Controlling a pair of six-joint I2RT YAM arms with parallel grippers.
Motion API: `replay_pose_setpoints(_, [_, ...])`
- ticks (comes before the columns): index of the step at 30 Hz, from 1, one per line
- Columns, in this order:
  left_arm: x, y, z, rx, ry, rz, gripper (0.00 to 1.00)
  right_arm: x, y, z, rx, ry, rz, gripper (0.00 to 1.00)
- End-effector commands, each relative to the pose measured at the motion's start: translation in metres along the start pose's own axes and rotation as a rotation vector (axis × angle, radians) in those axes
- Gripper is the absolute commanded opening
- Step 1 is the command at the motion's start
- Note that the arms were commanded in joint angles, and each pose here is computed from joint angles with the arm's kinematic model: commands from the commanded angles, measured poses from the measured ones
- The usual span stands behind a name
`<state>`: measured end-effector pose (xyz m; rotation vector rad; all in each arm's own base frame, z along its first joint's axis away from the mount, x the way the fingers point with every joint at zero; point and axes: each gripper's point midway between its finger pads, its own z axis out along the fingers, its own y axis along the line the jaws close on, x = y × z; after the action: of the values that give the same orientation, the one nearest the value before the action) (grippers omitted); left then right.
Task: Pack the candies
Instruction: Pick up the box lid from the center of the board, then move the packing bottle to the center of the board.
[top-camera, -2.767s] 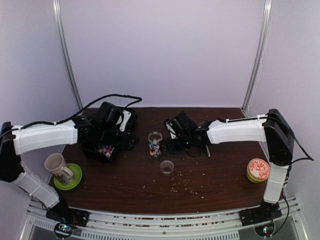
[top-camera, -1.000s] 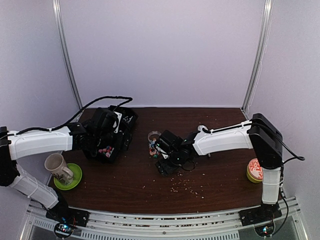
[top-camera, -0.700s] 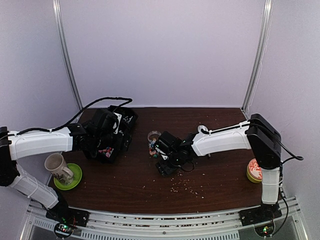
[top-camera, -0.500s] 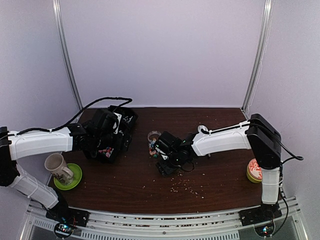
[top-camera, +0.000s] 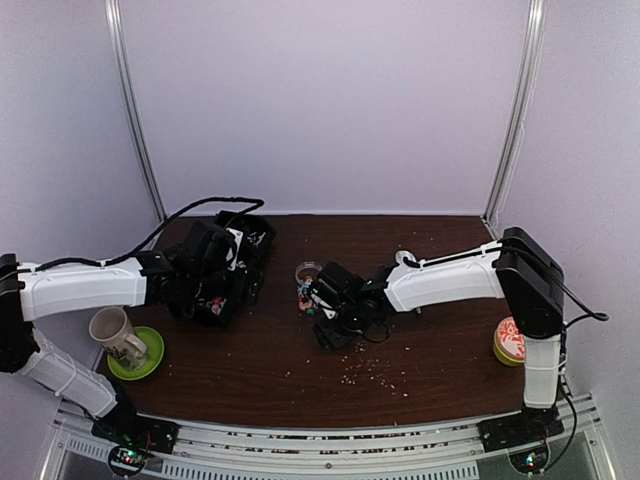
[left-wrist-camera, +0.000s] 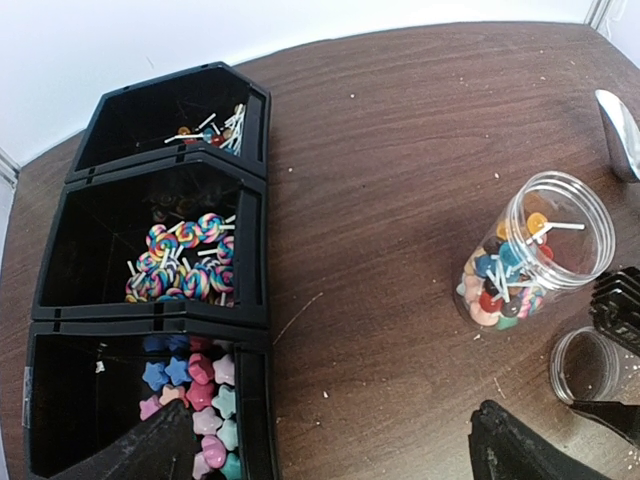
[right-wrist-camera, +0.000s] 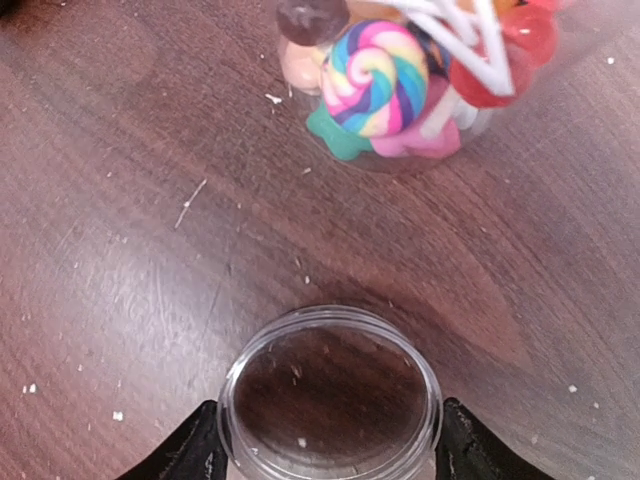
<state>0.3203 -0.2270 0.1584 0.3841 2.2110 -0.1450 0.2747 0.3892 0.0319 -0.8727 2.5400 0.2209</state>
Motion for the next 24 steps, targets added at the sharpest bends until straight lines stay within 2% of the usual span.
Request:
replay_pose_setpoints(1, [-0.014, -0.004, -0.001, 0.046, -0.086, -0.055, 0.98, -0.016, -0.004, -0.032, 0.008, -0.079, 0.001, 0.67])
replay_pose_setpoints(12, [-0.014, -0.026, 0.011, 0.164, -0.19, -0.069, 0.98, -0.021, -0.026, -0.099, 0.024, -0.195, 0.031, 0.66])
replay_pose_setpoints(24, [-0.011, -0.079, 0.04, 0.423, -0.321, -0.033, 0.98, -0.017, -0.083, -0.163, 0.073, -0.31, 0.119, 0.66])
